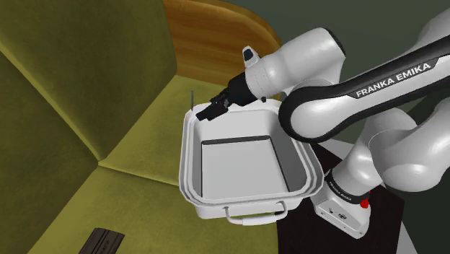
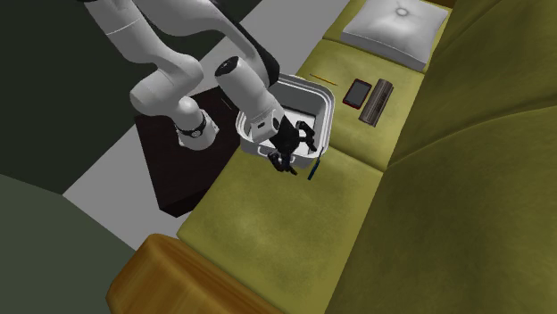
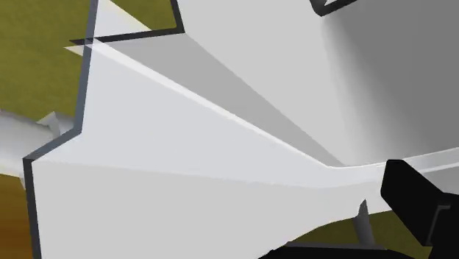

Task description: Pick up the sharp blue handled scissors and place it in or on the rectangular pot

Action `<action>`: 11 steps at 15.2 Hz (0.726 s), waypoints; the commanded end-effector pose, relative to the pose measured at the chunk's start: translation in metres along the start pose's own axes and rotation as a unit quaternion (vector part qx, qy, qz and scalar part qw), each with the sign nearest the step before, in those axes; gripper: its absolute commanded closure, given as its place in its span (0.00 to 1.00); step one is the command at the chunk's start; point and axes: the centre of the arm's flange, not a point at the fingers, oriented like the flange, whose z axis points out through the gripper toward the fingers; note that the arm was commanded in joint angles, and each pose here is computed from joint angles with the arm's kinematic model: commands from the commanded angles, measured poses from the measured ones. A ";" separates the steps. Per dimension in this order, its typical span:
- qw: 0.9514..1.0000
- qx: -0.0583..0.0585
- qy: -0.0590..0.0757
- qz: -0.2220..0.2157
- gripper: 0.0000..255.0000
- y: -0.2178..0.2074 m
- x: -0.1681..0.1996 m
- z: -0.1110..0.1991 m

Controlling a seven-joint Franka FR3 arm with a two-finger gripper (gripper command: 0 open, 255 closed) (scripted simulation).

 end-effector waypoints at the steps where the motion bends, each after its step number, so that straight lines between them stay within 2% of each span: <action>1: 1.000 0.011 -0.007 0.027 0.00 -0.020 -0.017 0.029; 8: 1.000 0.011 -0.007 0.027 0.00 -0.021 -0.017 0.066; 11: 1.000 0.011 -0.007 0.027 0.00 -0.021 -0.017 0.069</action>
